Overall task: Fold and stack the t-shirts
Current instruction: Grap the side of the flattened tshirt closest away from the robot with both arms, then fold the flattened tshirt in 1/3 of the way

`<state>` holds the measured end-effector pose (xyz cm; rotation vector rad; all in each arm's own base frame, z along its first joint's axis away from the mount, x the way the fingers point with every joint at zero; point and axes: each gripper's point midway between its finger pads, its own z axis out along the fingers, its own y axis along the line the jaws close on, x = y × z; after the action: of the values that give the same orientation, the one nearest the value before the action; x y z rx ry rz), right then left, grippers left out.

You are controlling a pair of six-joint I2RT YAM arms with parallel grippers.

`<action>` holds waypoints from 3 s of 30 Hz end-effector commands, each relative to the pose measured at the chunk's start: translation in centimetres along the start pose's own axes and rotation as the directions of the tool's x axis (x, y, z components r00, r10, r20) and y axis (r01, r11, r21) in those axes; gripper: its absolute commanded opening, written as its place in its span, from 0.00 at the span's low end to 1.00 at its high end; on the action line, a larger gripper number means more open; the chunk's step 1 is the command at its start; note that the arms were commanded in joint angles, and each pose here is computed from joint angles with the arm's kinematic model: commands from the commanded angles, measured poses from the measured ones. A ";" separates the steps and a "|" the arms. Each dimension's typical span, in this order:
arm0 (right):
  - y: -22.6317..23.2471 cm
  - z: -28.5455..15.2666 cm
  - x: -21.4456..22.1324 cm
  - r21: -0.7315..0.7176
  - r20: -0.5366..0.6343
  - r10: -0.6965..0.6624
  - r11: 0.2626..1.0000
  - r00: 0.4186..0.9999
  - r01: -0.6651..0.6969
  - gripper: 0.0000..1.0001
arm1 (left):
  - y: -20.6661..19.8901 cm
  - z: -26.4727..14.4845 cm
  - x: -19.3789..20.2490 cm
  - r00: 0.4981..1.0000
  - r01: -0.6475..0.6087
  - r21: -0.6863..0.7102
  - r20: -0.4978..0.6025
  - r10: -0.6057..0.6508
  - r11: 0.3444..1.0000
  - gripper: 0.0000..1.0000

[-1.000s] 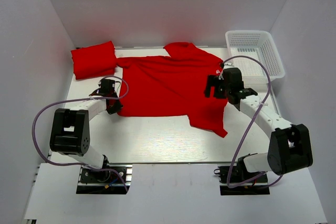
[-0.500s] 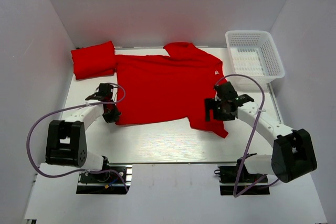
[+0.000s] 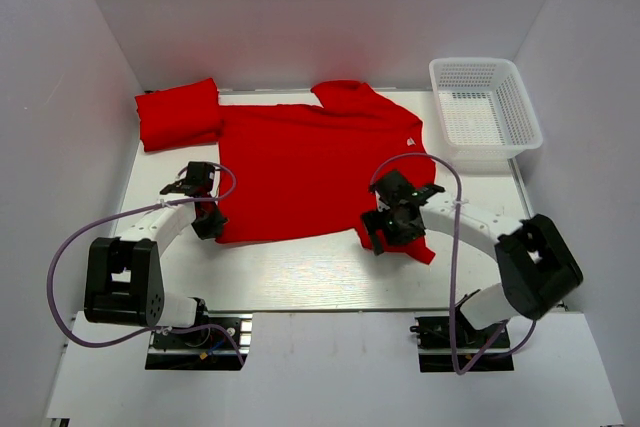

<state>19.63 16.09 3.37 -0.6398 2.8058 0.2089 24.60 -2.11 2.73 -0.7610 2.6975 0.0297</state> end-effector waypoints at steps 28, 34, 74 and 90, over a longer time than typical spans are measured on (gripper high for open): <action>-0.1 -7.2 -13.4 0.175 0.409 -0.265 0.962 0.873 0.210 0.00 | -3.7 -2.9 -6.3 0.984 0.019 0.122 0.172 -0.040 0.992 0.00; -3.8 -7.8 -18.5 0.416 0.390 -0.363 0.889 0.846 0.190 0.00 | -4.7 -3.3 -10.4 0.967 0.041 0.092 0.245 -0.063 0.995 0.00; -13.5 -3.5 -35.1 0.548 0.435 -0.321 0.835 0.841 0.035 0.90 | -11.5 -1.5 -24.2 0.935 0.047 0.171 0.339 -0.104 0.984 1.00; -11.0 0.7 -24.6 0.041 0.426 0.124 0.987 0.896 -0.155 0.90 | -15.4 1.1 -14.0 0.961 -0.248 0.438 0.221 0.164 0.864 1.00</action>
<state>45.54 15.34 8.38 -0.4111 2.4318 0.0779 43.56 -6.11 5.84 -0.4284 2.5125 -0.3477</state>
